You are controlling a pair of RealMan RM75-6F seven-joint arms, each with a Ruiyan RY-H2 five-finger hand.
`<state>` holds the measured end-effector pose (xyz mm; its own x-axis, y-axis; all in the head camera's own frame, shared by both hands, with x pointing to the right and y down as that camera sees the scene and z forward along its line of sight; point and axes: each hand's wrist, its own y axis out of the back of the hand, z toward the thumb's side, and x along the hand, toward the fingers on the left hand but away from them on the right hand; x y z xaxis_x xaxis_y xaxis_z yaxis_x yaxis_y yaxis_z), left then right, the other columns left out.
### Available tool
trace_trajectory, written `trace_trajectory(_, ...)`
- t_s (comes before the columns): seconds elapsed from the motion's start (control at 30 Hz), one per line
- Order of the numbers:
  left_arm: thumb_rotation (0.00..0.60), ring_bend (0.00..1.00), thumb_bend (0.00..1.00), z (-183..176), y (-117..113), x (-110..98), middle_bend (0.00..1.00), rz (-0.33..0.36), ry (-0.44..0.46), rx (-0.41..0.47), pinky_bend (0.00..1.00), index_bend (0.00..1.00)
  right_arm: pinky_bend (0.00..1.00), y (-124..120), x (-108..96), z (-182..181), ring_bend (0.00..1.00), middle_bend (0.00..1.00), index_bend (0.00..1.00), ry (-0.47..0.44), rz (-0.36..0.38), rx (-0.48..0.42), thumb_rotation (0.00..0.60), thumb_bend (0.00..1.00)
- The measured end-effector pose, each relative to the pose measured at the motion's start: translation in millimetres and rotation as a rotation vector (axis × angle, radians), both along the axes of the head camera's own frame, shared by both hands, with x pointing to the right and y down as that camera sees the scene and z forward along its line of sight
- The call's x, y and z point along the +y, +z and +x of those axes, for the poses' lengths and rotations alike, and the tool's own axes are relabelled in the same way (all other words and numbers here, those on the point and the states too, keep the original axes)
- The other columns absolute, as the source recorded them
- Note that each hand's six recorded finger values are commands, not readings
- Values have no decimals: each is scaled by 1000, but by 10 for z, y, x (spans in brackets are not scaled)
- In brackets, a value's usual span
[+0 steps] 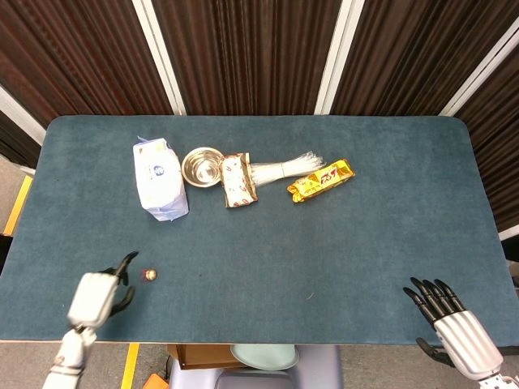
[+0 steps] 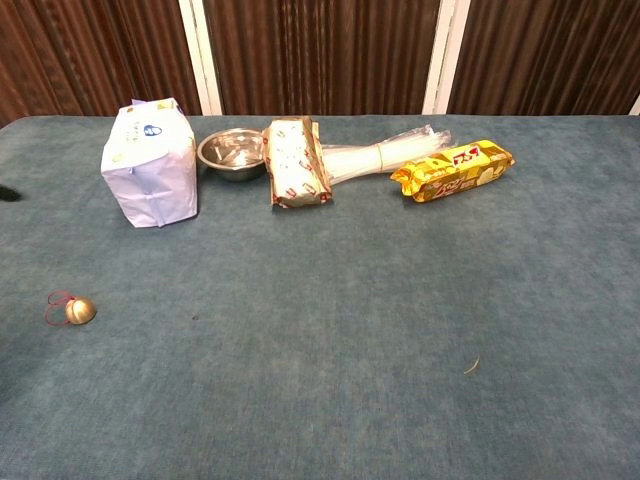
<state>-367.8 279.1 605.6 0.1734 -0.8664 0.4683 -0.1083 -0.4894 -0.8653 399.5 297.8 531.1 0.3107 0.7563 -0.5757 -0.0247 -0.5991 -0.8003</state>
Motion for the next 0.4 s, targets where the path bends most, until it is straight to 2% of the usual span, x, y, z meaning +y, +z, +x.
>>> trace_trajectory(0.1, 600, 0, 390, -226, -274, 286, 0, 5, -32, -23, 94, 50, 0, -22, 4, -4, 0, 0, 0, 0, 4, -6, 600, 355)
trace_trajectory(0.2, 600, 0, 394, -405, -528, 541, 0, 38, -74, -54, 79, 29, 0, -47, 8, -8, 0, 0, 0, -3, 13, -12, 600, 355)
trace_trajectory(0.3, 600, 0, 397, -440, -691, 636, 0, 74, -74, -30, 79, 28, 0, -50, 25, -19, 0, 0, 0, -10, 11, -16, 600, 355)
trace_trajectory(0.4, 600, 0, 396, -465, -732, 658, 0, 76, -73, -8, 80, 28, 0, -37, 39, -26, 0, 0, 0, -20, 3, -13, 600, 355)
